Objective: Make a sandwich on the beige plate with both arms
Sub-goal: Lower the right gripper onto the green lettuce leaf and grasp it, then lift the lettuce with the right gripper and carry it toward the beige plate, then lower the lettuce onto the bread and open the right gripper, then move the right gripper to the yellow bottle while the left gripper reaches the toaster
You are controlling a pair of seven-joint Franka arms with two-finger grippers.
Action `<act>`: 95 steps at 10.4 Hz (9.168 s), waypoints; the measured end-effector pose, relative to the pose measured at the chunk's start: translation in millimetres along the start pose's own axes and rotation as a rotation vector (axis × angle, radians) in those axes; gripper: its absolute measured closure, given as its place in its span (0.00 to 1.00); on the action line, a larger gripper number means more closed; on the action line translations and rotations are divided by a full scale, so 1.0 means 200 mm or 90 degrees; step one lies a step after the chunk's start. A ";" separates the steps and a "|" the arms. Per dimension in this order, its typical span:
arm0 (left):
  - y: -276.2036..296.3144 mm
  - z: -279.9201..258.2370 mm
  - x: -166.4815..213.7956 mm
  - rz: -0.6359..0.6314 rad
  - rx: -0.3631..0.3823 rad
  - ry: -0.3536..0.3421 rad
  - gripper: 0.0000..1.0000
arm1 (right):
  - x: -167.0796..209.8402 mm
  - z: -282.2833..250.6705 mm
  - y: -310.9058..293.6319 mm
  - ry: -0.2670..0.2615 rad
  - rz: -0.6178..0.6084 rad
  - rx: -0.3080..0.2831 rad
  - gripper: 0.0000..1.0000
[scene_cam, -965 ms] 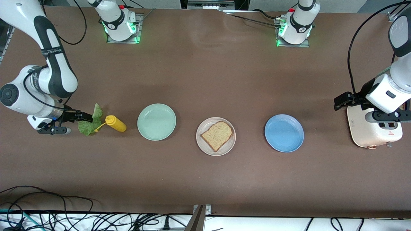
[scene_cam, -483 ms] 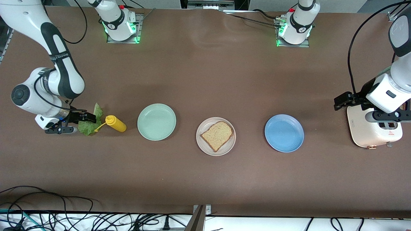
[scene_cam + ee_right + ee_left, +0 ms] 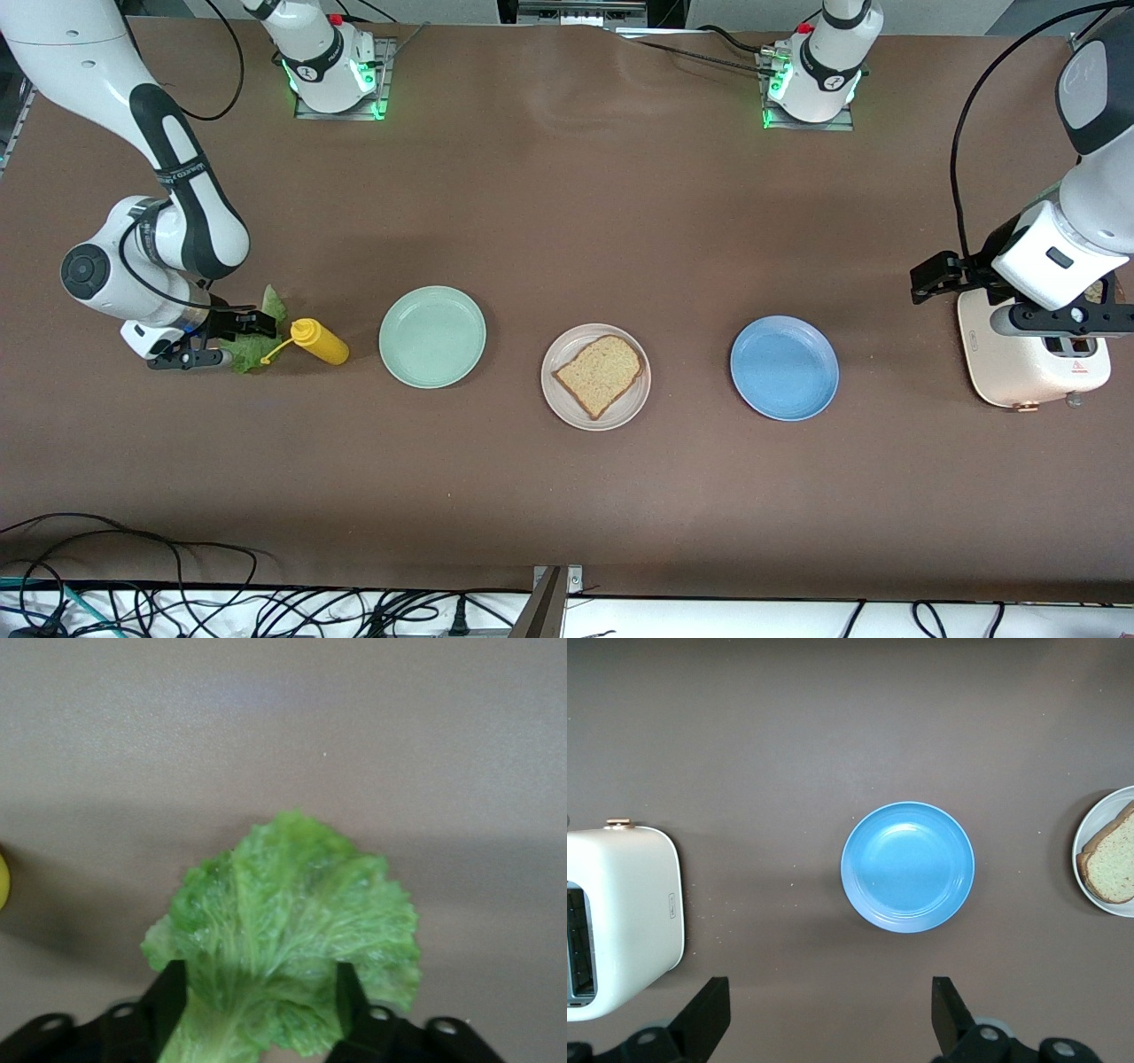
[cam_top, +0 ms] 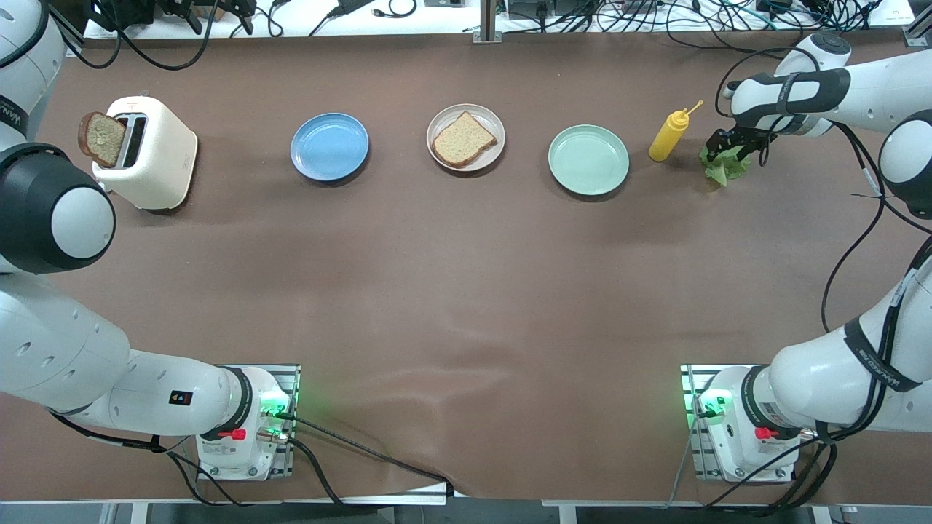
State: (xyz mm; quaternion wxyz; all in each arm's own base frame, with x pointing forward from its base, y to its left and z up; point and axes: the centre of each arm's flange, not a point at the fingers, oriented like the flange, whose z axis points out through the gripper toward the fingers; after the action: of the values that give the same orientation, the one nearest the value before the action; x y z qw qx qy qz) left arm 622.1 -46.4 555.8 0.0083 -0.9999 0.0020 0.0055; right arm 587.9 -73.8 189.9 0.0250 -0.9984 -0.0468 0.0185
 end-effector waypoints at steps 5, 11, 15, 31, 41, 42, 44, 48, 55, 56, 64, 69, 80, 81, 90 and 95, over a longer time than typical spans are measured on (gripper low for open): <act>0.00 -0.01 0.01 0.001 0.000 0.008 0.00 | 0.01 -0.07 0.00 0.006 -0.006 -0.001 0.99; 0.00 0.00 0.01 0.002 0.001 0.008 0.00 | 0.02 -0.37 -0.04 -0.001 -0.024 0.010 0.98; 0.00 0.00 0.01 0.002 0.001 0.007 0.00 | 0.06 -0.15 -0.08 0.019 -0.046 0.005 0.48; 0.00 0.01 0.01 0.002 0.001 0.006 0.00 | 0.07 0.02 -0.07 0.026 -0.103 0.001 0.92; 0.00 0.02 0.02 0.002 0.001 0.004 0.00 | -0.01 -0.79 -0.16 -0.040 -0.140 0.038 0.94; 0.00 0.02 0.02 0.002 0.001 0.004 0.00 | -0.01 -0.91 -0.18 -0.044 -0.145 0.041 0.94; 0.00 0.02 0.02 0.001 0.001 0.004 0.00 | 0.03 -1.11 -0.27 -0.041 -0.150 0.042 0.94; -0.01 0.02 0.02 0.001 0.002 0.004 0.00 | 0.24 -1.30 -0.88 -0.018 -0.103 0.033 0.94; -0.01 0.02 0.02 0.001 0.002 0.004 0.00 | 0.54 -0.97 -2.13 0.028 0.096 0.047 0.94; -0.01 0.02 0.02 0.000 0.002 0.004 0.00 | 0.54 -0.88 -2.30 0.043 0.138 0.064 0.94; -0.01 0.02 0.02 0.000 0.002 0.005 0.00 | 0.47 -0.43 -2.88 0.129 0.356 0.193 0.94; -0.01 0.04 0.03 0.000 0.002 0.003 0.00 | 0.38 -0.07 -2.88 0.104 0.368 0.158 0.94; -0.01 0.04 0.04 -0.001 0.002 0.004 0.00 | 0.42 -0.13 -2.85 0.135 0.397 0.215 0.94; -0.01 0.04 0.04 -0.001 0.002 0.004 0.00 | 0.42 -0.14 -2.86 0.141 0.397 0.221 0.94; -0.01 0.04 0.04 -0.001 0.003 0.005 0.00 | 0.42 -0.12 -2.84 0.161 0.384 0.216 0.33; -0.01 0.04 0.04 -0.001 0.002 0.005 0.00 | 0.46 -0.26 -2.60 0.176 0.329 0.183 0.00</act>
State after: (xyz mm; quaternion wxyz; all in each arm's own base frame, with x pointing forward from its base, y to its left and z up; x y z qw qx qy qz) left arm 629.9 -43.6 547.9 0.0102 -0.9999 0.0013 0.0015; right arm 633.8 450.2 264.9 0.1661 -0.9566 0.2152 -0.1054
